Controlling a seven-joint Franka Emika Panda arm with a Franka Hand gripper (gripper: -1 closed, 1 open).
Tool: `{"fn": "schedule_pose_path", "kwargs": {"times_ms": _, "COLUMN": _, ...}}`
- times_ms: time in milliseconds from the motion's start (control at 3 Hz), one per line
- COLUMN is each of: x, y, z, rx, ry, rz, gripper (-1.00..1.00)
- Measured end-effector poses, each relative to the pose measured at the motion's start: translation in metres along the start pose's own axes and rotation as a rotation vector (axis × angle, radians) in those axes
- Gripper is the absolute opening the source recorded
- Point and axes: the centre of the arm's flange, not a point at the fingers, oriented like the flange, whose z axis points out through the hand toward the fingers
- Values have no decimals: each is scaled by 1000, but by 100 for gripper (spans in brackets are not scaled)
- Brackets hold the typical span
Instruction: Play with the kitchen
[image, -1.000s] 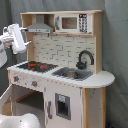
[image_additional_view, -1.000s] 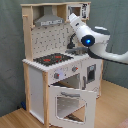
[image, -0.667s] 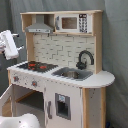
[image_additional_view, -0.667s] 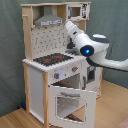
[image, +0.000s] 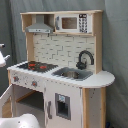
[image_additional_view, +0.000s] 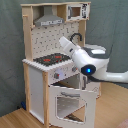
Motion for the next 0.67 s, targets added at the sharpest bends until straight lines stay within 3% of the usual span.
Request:
{"fn": "schedule_pose_path", "kwargs": {"times_ms": 333, "x": 9, "y": -29, "z": -52, "rx": 2, "ry": 48, "rz": -61, "gripper": 100}}
{"fn": "schedule_pose_path", "kwargs": {"times_ms": 667, "x": 3, "y": -37, "z": -103, "rx": -17, "ry": 78, "rz": -126, "gripper": 100}}
